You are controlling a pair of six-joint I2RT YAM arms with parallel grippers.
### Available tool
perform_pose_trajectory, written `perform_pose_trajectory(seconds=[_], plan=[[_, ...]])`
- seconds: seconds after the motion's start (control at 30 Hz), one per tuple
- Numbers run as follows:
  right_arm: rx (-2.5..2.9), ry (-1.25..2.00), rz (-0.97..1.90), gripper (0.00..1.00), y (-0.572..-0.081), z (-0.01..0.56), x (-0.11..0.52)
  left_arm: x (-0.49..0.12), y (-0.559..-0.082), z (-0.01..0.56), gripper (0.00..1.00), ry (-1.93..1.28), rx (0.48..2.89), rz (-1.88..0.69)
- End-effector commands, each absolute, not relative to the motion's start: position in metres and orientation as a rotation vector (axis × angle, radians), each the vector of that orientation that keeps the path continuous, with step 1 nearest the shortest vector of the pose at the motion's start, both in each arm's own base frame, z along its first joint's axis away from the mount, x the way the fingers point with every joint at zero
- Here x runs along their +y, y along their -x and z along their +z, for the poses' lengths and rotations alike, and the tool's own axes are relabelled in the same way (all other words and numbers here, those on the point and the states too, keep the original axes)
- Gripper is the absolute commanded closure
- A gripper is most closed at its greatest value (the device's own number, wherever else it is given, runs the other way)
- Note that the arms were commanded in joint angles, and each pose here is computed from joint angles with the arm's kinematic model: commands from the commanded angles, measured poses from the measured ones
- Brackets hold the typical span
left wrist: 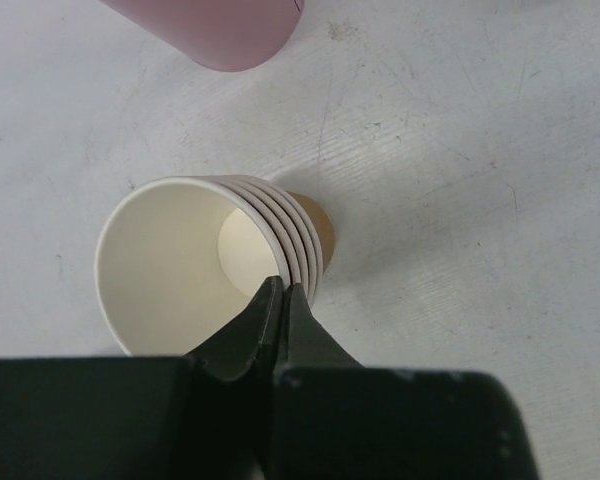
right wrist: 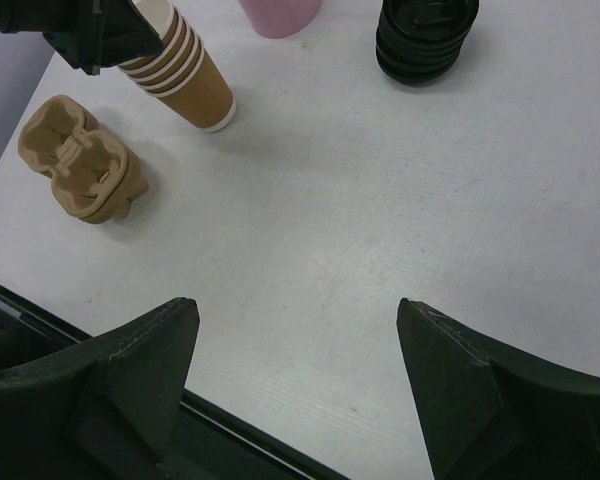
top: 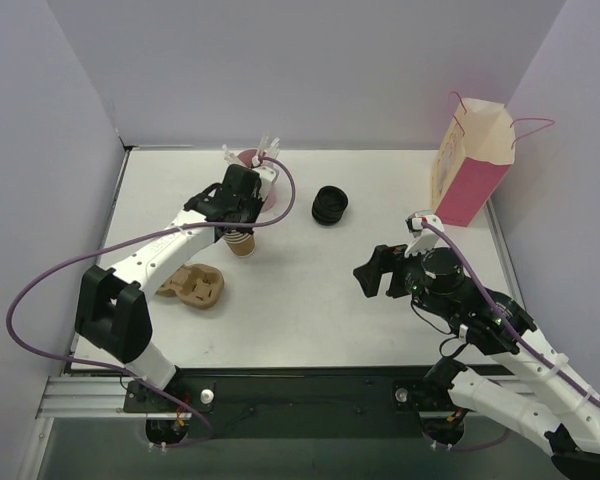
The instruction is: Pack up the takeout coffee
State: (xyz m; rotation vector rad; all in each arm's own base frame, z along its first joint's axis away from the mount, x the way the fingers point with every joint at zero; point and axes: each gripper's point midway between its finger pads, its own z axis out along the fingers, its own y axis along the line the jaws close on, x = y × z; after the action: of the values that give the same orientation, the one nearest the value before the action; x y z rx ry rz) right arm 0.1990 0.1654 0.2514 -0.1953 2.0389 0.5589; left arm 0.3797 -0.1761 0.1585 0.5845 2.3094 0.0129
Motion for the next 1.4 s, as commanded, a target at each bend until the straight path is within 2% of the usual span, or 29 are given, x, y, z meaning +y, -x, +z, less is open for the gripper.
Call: perform_pose_trajectory(seconds=[0.0,0.2,0.37,0.47,0.53,0.6,0.7,0.8,0.9,1.0,1.07,1.13,1.17,1.23,1.37], plan=[[2.010,0.199,0.563,0.18,-0.201,0.256,0.167,-0.170,-0.393,0.193,1.00,-0.541,2.245,0.069],[2.010,0.203,0.562,0.18,-0.202,0.257,0.167,-0.160,-0.392,0.213,1.00,-0.497,2.193,0.150],[2.012,0.205,0.564,0.18,-0.202,0.258,0.169,-0.145,-0.392,0.219,1.00,-0.444,2.146,0.364],[2.013,0.206,0.568,0.18,-0.202,0.259,0.169,-0.147,-0.391,0.218,1.00,-0.400,2.143,0.397],[2.008,0.203,0.574,0.18,-0.202,0.262,0.170,-0.144,-0.394,0.225,1.00,-0.345,2.157,0.278],[2.008,0.205,0.580,0.18,-0.202,0.262,0.170,-0.165,-0.391,0.231,1.00,-0.350,2.143,0.107],[2.005,0.204,0.584,0.18,-0.201,0.264,0.171,-0.148,-0.393,0.225,1.00,-0.338,2.155,0.378],[2.005,0.201,0.590,0.18,-0.201,0.264,0.171,-0.139,-0.397,0.214,1.00,-0.298,2.208,0.425],[2.007,0.197,0.590,0.18,-0.200,0.262,0.170,-0.153,-0.397,0.205,1.00,-0.274,2.253,0.170],[2.011,0.200,0.585,0.18,-0.200,0.260,0.169,-0.136,-0.394,0.215,1.00,-0.267,2.191,0.474],[2.011,0.203,0.580,0.18,-0.200,0.259,0.169,-0.141,-0.398,0.216,1.00,-0.243,2.238,0.353],[2.015,0.197,0.569,0.18,-0.201,0.257,0.168,-0.166,-0.397,0.212,1.00,-0.281,2.269,0.048],[2.018,0.192,0.567,0.18,-0.202,0.256,0.168,-0.170,-0.394,0.218,1.00,-0.287,2.237,0.063],[2.014,0.145,0.583,0.18,-0.206,0.257,0.172,-0.158,-0.393,0.225,1.00,-0.274,2.208,0.261],[1.993,0.036,0.681,0.19,-0.223,0.243,0.194,-0.174,-0.387,0.211,1.00,-0.314,2.259,0.092]])
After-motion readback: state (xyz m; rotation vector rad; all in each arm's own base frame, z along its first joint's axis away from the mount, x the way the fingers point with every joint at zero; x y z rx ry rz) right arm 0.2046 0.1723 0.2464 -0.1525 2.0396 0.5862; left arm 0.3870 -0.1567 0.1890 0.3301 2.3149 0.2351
